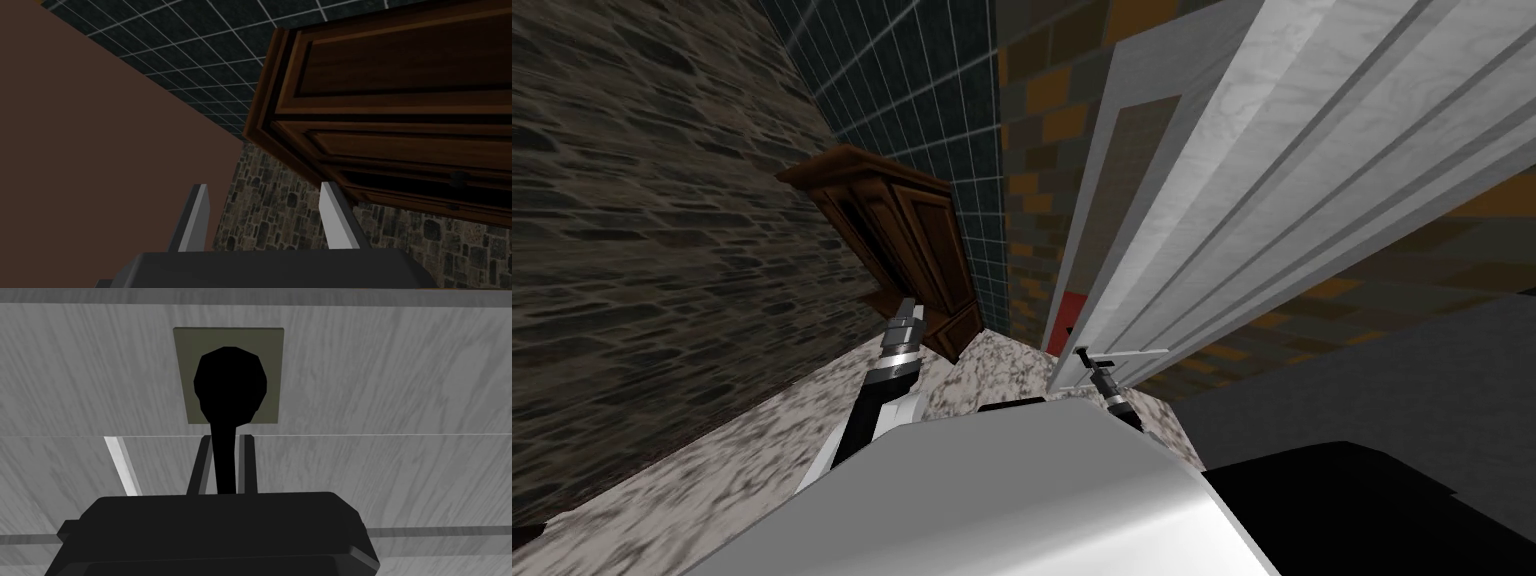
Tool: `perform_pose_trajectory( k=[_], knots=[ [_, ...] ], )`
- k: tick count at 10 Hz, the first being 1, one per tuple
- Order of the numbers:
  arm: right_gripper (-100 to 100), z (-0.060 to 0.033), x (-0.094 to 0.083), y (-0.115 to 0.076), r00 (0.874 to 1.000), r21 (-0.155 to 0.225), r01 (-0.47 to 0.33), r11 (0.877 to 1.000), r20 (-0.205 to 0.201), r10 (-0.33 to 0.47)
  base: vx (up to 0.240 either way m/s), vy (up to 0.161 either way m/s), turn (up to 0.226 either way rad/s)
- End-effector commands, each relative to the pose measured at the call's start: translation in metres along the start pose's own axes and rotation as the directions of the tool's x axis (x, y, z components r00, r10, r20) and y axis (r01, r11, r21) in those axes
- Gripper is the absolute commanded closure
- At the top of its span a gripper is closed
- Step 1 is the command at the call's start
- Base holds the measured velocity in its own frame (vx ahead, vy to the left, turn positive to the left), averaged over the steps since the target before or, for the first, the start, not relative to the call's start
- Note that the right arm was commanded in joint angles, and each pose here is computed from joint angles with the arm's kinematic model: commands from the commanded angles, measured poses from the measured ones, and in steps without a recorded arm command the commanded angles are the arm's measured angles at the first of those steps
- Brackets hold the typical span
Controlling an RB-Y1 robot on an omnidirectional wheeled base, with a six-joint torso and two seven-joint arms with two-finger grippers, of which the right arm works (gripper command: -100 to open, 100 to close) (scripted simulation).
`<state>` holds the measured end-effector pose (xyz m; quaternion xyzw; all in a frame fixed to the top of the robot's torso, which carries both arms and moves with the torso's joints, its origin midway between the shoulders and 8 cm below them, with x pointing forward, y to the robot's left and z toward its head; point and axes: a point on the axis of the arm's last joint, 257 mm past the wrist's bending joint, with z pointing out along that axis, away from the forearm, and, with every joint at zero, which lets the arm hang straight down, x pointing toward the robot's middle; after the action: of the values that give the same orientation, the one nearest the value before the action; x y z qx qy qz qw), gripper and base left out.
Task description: Pull the door open
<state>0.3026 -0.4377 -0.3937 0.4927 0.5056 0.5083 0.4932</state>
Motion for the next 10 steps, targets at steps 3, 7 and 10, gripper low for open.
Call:
perform_pose_trajectory(
  k=[3,7,10],
  knots=[
    [100,-0.0205,-0.002,0.001,1.000,0.003,0.002,1.000,-0.021,-0.002,-0.236,-0.077,0.187],
    [100,-0.0147,0.007,-0.002,0.999,0.007,0.000,1.000,-0.032,0.000,-0.174,-0.052,0.108],
    [100,0.0029,0.015,-0.002,0.999,0.003,0.003,1.000,-0.033,-0.003,-0.240,-0.091,0.121]
  ],
)
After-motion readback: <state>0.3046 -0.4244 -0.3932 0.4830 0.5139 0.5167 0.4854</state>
